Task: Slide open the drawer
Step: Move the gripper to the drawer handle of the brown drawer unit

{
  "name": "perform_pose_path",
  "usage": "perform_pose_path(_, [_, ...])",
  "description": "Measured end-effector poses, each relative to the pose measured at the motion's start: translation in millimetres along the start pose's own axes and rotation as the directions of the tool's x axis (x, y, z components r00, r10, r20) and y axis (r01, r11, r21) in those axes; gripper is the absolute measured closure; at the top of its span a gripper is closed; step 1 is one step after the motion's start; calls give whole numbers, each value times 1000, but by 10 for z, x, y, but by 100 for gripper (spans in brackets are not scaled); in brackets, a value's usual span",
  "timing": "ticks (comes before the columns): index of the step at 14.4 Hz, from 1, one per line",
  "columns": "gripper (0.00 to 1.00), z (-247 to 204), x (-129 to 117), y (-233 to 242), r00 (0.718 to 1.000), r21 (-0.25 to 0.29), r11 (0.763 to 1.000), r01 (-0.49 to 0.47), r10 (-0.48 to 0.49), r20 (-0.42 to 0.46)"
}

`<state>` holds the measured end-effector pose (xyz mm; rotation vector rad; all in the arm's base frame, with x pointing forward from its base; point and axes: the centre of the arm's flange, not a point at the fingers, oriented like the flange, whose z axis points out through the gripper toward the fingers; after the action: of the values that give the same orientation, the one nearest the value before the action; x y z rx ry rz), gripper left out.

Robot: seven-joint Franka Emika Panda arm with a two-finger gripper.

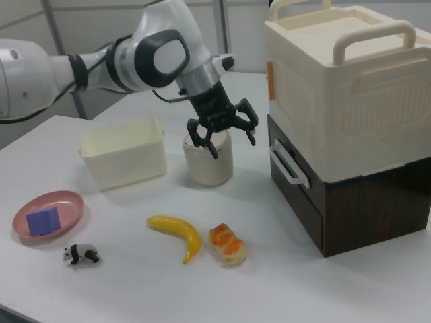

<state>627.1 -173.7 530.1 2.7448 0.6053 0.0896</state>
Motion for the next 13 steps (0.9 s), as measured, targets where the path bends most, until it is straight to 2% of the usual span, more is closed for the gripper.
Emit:
perform_pose_path(5, [0, 410, 90, 58, 999, -43, 999, 29, -28, 26])
perform_pose_path(9, [0, 734, 106, 145, 999, -60, 998, 28, -27, 25])
perform_pose_path(13, [0, 887, 103, 259, 1000, -108, 994, 21, -21, 3])
